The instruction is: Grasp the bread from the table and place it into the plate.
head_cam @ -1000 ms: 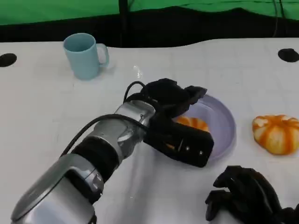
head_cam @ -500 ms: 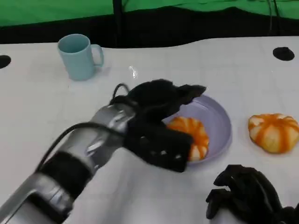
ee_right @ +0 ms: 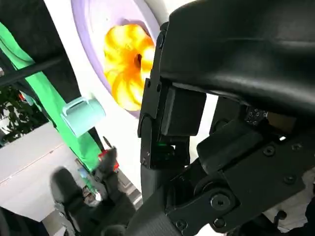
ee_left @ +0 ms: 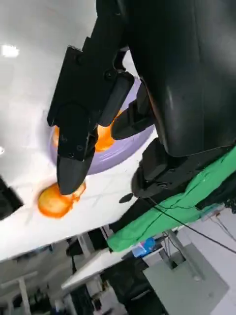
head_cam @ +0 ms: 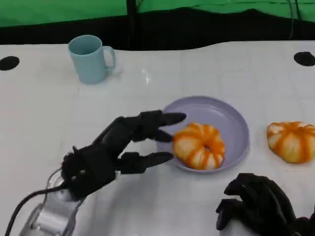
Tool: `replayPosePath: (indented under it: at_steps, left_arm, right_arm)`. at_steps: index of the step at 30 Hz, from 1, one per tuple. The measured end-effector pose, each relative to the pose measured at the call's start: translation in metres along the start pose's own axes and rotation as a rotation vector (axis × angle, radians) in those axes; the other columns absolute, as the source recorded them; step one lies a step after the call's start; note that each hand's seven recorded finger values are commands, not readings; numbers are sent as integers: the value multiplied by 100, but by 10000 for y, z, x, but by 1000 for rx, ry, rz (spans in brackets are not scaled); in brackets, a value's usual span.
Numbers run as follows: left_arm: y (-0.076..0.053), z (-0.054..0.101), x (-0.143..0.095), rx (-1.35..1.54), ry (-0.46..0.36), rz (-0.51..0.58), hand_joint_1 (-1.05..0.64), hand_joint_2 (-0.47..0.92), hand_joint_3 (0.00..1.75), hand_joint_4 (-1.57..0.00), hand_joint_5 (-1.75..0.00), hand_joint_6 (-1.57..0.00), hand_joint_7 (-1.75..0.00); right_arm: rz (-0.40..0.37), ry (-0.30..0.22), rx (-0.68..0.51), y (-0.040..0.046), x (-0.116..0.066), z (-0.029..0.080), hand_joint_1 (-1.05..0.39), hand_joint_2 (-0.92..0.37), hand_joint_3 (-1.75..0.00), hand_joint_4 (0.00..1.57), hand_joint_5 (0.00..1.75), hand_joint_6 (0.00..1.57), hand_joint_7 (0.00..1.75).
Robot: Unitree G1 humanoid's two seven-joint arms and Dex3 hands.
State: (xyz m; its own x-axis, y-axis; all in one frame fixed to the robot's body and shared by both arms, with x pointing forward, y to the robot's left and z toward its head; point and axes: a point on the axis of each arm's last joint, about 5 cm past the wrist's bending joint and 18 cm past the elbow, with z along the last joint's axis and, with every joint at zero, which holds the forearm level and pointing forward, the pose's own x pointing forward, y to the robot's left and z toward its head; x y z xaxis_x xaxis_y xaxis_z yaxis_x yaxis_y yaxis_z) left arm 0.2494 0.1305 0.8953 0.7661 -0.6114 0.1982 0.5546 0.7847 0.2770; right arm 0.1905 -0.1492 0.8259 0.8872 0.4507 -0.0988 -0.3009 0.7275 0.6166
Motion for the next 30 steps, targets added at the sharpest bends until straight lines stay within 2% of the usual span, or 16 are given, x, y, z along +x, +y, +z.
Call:
replayPosePath:
  at_steps: [1,2,3,4,7,9,10,11,12,18,27,30]
  left_arm:
    - [-5,-17,-51,-53,-8,12,-66,92,37,-56,-136,-80,-44]
    - [-14,-37,-98,-104,-14,25,-67,92,39,-57,-146,-69,-72]
    - [-28,-58,-139,-140,-16,34,-67,92,39,-58,-152,-64,-89]
    - [-42,-76,-179,-169,-18,41,-70,92,40,-57,-162,-59,-112]
    - [-78,-118,-290,-278,-15,73,-73,92,38,-58,-172,-55,-139]
    - [-105,-147,-350,-388,-5,90,-74,92,37,-59,-174,-54,-145]
    - [-118,-162,-374,-430,5,91,-71,92,37,-62,-174,-49,-161]
    - [-125,-176,-405,-472,14,97,-70,92,37,-63,-175,-47,-166]
    - [-134,-187,-437,-508,19,100,-69,92,37,-64,-175,-46,-169]
    - [-201,-250,-570,-695,37,115,-76,92,32,-83,-175,-64,-175]
    - [-300,-302,-718,-819,76,135,-75,92,31,-90,-175,-69,-175]
    - [-292,-313,-743,-840,73,139,-76,92,30,-90,-175,-69,-175]
  right_arm:
    - [-1,0,-1,-2,-3,0,-104,-73,0,156,79,157,40]
    - [-2,1,-2,-5,-6,1,-104,-73,0,156,79,157,40]
    - [-2,1,-2,-5,-7,1,-104,-73,0,156,79,157,39]
    - [-2,1,-3,-6,-7,2,-104,-72,0,156,79,157,39]
    - [-1,0,-2,-6,-8,2,-104,-72,0,156,78,157,39]
    - [0,0,-1,-7,-9,2,-104,-72,0,156,78,157,39]
    - [1,0,-1,-7,-9,2,-104,-72,0,157,78,157,39]
    - [1,0,-1,-5,-8,1,-104,-72,0,157,78,157,39]
    - [0,0,-1,-6,-10,1,-104,-72,0,157,78,157,39]
    - [2,-2,-3,0,-17,8,-104,-72,0,157,77,157,40]
    - [1,-2,-4,12,-39,19,-102,-72,0,156,77,157,38]
    - [3,-2,-3,11,-41,17,-102,-72,0,155,77,157,36]
